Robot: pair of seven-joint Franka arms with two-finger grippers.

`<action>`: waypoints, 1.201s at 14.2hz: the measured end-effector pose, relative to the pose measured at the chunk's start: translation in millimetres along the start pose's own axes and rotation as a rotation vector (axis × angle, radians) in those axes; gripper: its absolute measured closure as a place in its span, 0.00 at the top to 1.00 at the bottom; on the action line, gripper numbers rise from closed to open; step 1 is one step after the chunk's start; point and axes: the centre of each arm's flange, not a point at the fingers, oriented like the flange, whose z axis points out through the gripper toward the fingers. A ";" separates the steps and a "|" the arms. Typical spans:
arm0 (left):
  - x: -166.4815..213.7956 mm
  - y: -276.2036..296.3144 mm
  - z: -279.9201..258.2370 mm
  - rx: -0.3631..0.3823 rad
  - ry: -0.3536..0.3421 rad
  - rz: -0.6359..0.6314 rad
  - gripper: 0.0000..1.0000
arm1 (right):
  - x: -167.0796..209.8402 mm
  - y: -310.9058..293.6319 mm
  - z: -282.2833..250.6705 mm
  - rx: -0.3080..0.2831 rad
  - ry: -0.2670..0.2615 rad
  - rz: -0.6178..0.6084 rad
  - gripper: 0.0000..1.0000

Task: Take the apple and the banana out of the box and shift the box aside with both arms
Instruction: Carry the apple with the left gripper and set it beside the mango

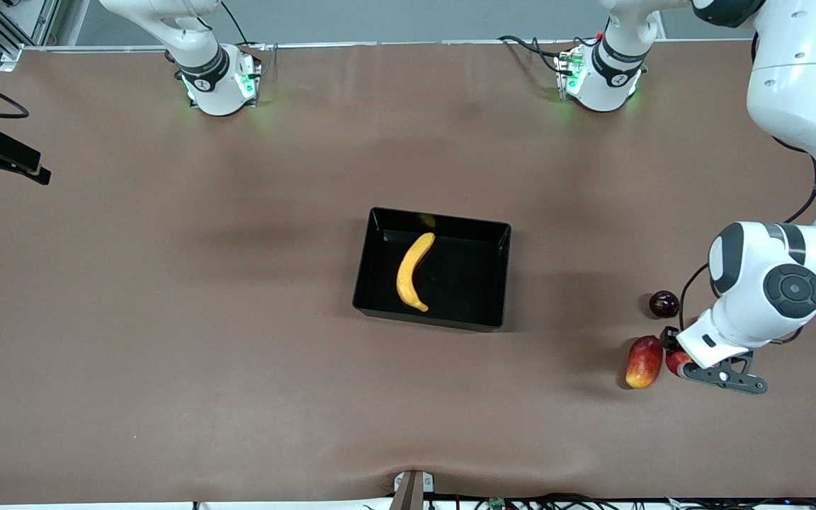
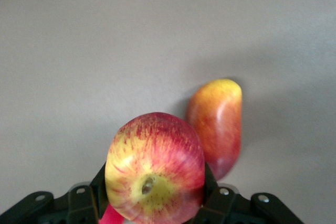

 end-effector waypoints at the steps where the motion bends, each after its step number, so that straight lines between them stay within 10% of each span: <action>1: -1.9 -9.0 11.4 -0.001 0.017 0.004 0.68 | 0.1 0.0 0.1 0.000 0.000 0.000 1.00; 9: -16.1 -29.0 76.9 -0.024 0.035 -0.015 0.68 | 0.8 0.2 1.3 0.000 -0.003 0.000 1.00; 13: -13.1 -42.8 66.7 -0.014 0.056 -0.032 0.99 | 0.9 0.5 1.5 0.000 -0.003 0.001 1.00; 17: 1.4 -18.2 24.7 -0.048 0.039 -0.003 1.00 | 0.9 1.1 1.6 0.000 -0.003 0.002 1.00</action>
